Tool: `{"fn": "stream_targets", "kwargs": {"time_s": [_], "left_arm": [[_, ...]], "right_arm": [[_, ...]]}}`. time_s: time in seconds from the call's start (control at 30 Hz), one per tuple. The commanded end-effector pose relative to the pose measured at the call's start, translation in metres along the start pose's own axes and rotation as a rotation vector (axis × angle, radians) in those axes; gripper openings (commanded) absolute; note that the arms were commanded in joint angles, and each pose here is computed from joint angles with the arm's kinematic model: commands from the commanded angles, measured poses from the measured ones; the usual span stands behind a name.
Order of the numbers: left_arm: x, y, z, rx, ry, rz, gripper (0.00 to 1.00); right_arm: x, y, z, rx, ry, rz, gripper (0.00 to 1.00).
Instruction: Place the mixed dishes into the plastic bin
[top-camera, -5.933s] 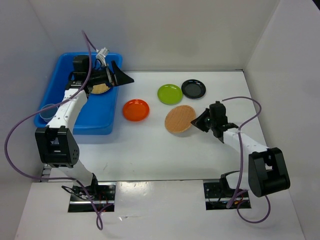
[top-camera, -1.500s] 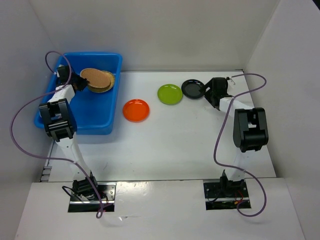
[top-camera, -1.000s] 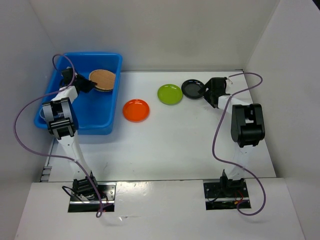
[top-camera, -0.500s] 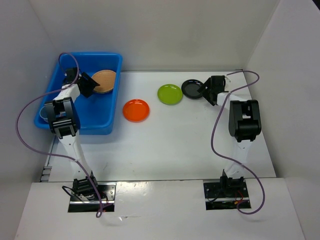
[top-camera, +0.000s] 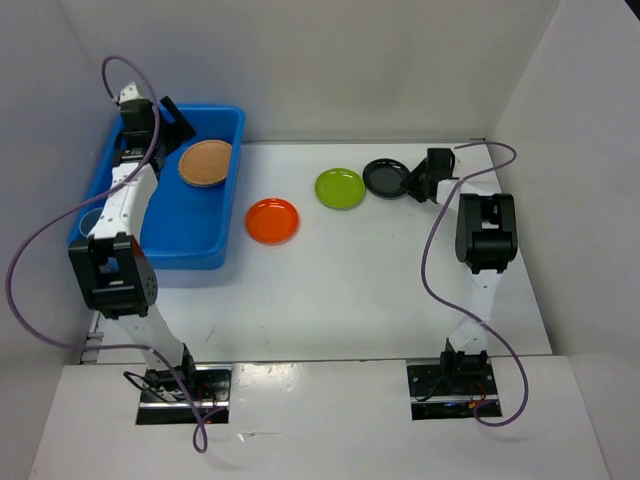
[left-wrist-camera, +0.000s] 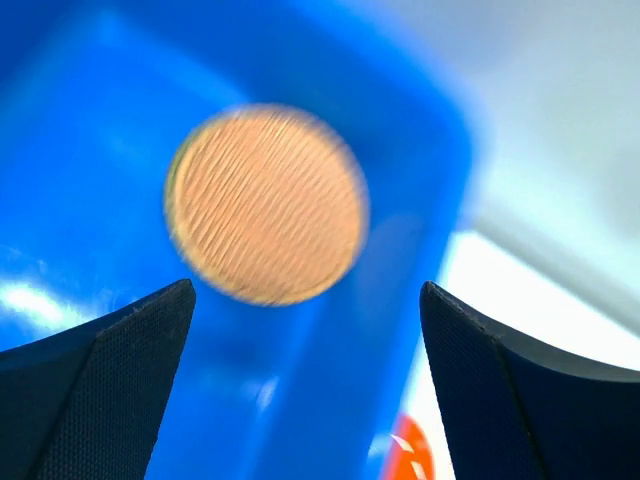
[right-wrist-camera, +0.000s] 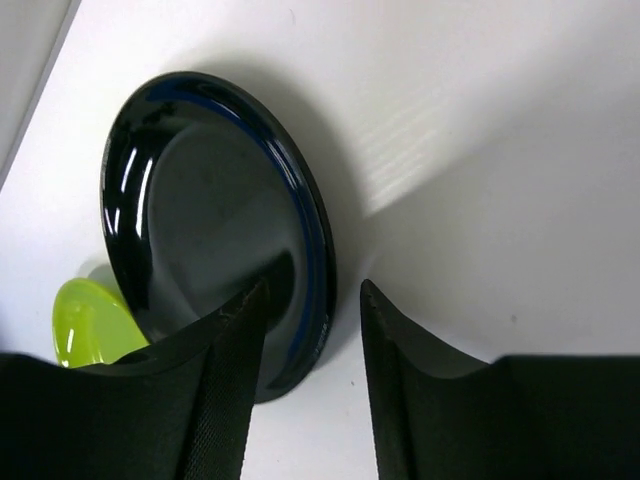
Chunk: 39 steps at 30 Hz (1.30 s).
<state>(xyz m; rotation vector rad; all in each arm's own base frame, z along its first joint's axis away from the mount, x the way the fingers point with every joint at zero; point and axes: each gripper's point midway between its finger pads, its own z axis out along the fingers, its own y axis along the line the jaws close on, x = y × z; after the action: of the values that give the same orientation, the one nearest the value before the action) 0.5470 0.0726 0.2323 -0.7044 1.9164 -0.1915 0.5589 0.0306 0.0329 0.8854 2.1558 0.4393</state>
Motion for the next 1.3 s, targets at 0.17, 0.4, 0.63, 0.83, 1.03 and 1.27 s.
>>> {"fn": "stream_targets", "kwargs": {"time_s": [0.17, 0.4, 0.63, 0.83, 1.03, 1.27], "left_arm": [[-0.081, -0.056, -0.101, 0.198, -0.263, 0.091, 0.99], [-0.076, -0.091, -0.133, 0.347, -0.246, 0.128, 0.99], [-0.009, -0.160, -0.164, 0.730, -0.008, 0.177, 0.99], [0.081, -0.206, -0.202, 1.110, 0.347, 0.228, 0.99], [0.153, -0.231, -0.213, 1.265, 0.588, 0.258, 0.99], [0.153, -0.245, -0.214, 1.298, 0.571, 0.258, 0.99]], "right_arm": [[0.006, -0.001, 0.020, 0.023, 0.065, 0.038, 0.34], [-0.004, 0.001, 0.010, 0.029, 0.029, 0.018, 0.05], [-0.028, 0.029, -0.055, -0.072, -0.057, -0.072, 0.04], [-0.033, 0.104, -0.166, -0.297, -0.180, -0.212, 0.04], [-0.007, 0.169, -0.262, -0.513, -0.212, -0.314, 0.04], [0.019, 0.195, -0.318, -0.638, -0.209, -0.352, 0.04]]}}
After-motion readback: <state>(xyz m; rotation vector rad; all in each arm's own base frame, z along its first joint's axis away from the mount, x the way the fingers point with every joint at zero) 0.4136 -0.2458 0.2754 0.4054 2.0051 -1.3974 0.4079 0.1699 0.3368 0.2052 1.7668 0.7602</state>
